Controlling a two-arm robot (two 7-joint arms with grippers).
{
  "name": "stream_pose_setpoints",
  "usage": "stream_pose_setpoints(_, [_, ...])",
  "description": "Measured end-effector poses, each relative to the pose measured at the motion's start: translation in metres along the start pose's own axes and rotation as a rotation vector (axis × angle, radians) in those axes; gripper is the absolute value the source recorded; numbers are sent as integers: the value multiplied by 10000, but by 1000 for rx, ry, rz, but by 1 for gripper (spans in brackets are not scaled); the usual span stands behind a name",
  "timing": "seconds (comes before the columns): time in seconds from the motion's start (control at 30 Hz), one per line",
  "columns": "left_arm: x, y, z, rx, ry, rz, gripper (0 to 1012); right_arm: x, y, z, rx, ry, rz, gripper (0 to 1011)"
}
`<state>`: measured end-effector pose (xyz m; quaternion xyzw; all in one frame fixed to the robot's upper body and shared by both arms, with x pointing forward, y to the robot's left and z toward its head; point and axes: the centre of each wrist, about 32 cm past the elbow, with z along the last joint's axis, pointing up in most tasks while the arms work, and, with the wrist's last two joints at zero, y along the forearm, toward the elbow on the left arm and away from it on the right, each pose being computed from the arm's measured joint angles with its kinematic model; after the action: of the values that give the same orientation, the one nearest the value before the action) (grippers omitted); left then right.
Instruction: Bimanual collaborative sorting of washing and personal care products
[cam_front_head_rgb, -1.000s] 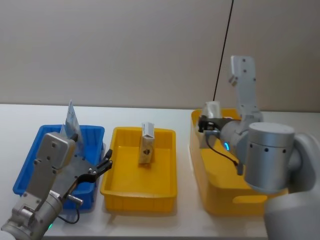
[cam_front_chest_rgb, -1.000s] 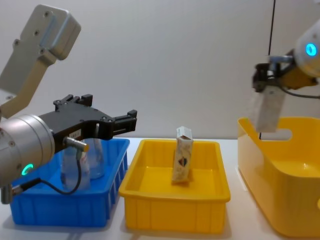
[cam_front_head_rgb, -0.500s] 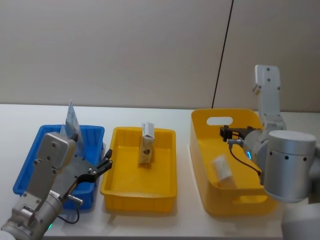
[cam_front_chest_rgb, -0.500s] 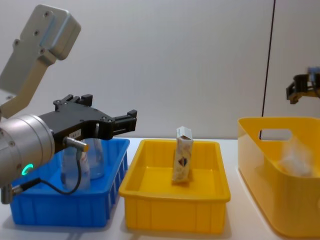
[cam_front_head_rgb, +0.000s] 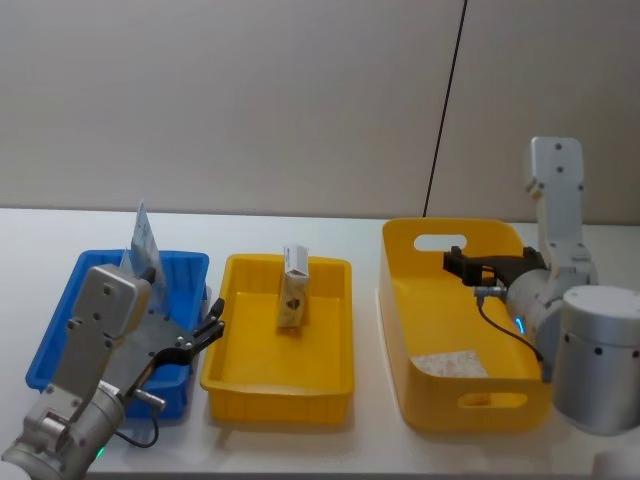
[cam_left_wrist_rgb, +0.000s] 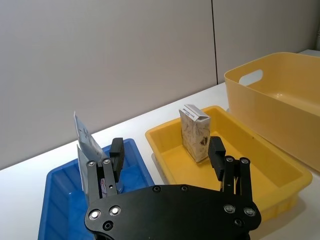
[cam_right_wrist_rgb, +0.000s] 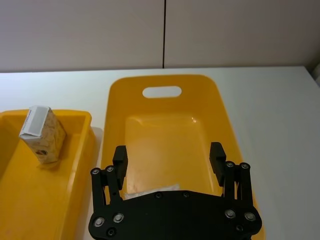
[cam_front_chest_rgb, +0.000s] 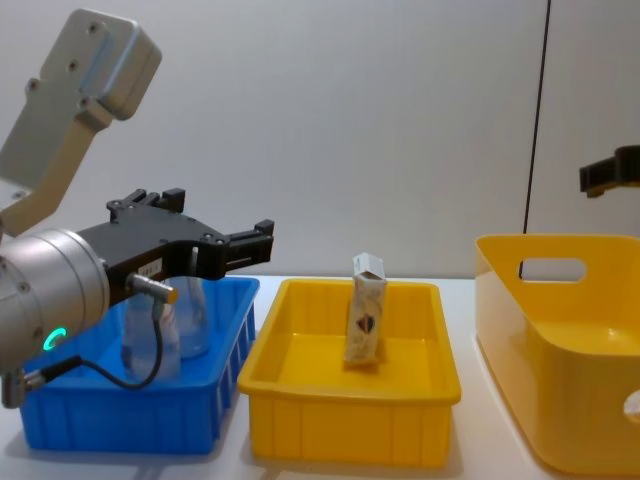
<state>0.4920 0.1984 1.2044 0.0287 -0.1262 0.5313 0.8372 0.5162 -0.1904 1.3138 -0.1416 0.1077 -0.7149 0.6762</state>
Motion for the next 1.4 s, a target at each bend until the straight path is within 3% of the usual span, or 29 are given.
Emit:
stream_pose_setpoints(0.27, [10,9,-5,1,8,21,1001,69,-62,-163,114,-41,38,1004])
stream_pose_setpoints(0.4, [23,9,-12,8,19,52,1002,98,-86,-240,160,-61,57,1004])
stream_pose_setpoints(0.73, [101,-61,-88,45,62,129,1001,210,-165,-576,328,-133,139,1004])
stream_pose_setpoints(1.07, [161,-176,-161,90,100,192,1001,277,-236,-837,406,-165,188,1004])
stream_pose_setpoints(1.4, [199,-294,-219,130,125,251,1001,307,-287,-962,442,-169,211,1004])
